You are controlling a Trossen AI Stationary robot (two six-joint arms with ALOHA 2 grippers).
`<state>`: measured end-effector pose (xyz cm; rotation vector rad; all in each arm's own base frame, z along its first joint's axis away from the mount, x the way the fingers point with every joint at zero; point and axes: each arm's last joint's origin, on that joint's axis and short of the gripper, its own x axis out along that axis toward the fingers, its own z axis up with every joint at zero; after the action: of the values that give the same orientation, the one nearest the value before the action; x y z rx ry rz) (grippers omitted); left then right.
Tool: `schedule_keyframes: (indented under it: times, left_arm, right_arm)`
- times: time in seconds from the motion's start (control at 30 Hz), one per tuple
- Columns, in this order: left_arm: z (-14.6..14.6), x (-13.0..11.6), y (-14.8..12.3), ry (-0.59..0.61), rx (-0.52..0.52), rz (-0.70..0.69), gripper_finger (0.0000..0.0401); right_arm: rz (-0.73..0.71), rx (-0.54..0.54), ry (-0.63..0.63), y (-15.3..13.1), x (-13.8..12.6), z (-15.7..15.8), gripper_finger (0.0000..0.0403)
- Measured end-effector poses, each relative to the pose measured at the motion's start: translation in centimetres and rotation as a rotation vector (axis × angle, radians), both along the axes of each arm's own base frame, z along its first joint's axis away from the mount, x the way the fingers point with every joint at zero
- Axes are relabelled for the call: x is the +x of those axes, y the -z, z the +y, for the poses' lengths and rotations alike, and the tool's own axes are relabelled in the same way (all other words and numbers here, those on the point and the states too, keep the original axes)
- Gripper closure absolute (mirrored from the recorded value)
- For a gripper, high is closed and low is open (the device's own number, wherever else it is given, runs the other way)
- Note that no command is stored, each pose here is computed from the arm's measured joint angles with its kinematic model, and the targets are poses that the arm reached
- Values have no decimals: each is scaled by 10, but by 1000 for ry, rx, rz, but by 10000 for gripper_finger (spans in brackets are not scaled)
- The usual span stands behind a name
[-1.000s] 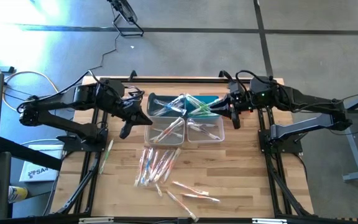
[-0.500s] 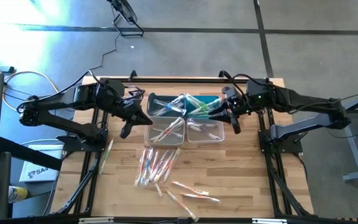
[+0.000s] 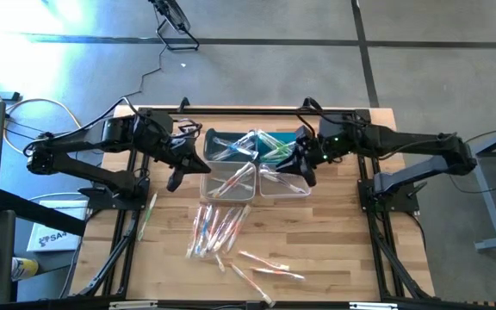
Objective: Pick & Place Toothbrushes
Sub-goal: Put the orange toothbrush into the gray bin
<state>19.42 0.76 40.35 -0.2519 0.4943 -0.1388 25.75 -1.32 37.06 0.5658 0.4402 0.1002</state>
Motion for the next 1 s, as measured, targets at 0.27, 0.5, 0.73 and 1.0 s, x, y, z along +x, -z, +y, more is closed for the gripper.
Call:
schedule_keyframes:
  times: [0.27,0.5,0.73,1.0]
  left_arm:
    - [0,-2,4,-9,-16,49,400]
    - [0,-2,4,-9,-16,51,400]
    - [0,-2,4,15,33,41,400]
    - [0,-2,4,17,37,44,400]
  right_arm:
    - [-130,2,-73,-11,5,43,322]
    - [-157,-87,-38,-12,-6,97,343]
    - [-114,-106,-3,-7,-24,133,382]
    - [-106,-9,40,-6,-39,163,400]
